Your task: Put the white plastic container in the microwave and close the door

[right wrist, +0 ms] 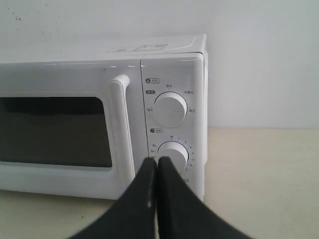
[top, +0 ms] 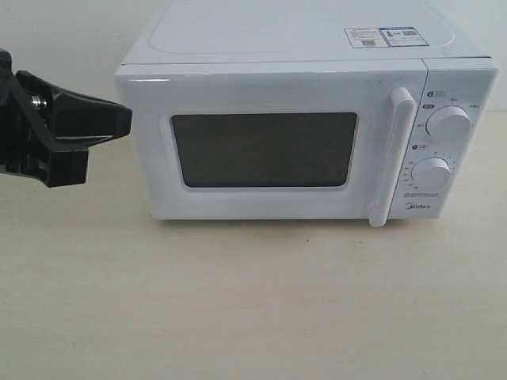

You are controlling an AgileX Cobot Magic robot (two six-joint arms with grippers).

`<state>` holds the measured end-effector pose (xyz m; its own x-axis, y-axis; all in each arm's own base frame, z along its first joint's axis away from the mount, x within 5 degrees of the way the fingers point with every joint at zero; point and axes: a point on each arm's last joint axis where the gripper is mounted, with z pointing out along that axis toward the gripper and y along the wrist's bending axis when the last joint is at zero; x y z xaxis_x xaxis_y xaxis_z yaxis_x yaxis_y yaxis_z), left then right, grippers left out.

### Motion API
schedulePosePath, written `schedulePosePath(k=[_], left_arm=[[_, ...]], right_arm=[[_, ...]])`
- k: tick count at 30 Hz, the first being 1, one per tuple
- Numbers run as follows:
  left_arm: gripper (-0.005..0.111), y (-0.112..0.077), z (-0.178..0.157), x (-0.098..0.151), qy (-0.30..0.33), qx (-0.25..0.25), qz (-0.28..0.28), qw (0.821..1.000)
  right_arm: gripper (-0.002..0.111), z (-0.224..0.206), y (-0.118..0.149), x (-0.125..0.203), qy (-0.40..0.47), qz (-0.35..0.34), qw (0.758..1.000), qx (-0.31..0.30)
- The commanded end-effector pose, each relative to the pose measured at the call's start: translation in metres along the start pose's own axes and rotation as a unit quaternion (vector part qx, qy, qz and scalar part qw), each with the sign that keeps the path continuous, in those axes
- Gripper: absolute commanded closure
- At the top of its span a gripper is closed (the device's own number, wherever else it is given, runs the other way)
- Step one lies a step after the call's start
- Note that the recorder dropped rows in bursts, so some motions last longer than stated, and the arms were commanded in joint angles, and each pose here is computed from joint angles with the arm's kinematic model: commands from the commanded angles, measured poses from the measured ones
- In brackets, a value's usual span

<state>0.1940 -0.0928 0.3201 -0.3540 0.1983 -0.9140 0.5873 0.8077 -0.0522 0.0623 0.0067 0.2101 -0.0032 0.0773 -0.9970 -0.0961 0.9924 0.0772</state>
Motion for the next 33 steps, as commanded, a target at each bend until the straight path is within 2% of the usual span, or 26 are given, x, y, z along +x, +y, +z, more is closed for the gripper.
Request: schedulePosePath(k=[1,10,18,19,22,33], left_arm=[[0.103,-0.0012,0.0000,0.0014,-0.001,0.001,-0.004,1.000],[0.103,-0.0012,0.0000,0.0014,-0.001,0.001,-0.004,1.000],[0.103,-0.0012,0.0000,0.0014,-0.001,0.001,-0.004,1.000],[0.103,-0.0012,0.0000,0.0014,-0.001,0.001,-0.004,1.000],[0.103,-0.0012,0.0000,0.0014,-0.001,0.001,-0.004,1.000],[0.103,-0.0012,0.0000,0.0014,-0.001,0.001,-0.004,1.000]], right_arm=[[0.109,-0.0012,-0.0009,0.0014,-0.006,-0.004,1.000,0.005],[0.109,-0.0038,-0.0010,-0.0007,-0.023,0.003,1.000,0.006],[0.109,-0.0043,-0.0004,0.0031,-0.003,-0.038,0.999,0.002],[0.109,-0.0043,-0.0010,0.0035,-0.001,-0.016,1.000,0.005],[0.109,-0.0043,-0.0023,0.0047,0.006,-0.009,1.000,0.013],[0.109,-0.0044,-0.0026,0.0069,0.018,-0.022,1.000,0.013]])
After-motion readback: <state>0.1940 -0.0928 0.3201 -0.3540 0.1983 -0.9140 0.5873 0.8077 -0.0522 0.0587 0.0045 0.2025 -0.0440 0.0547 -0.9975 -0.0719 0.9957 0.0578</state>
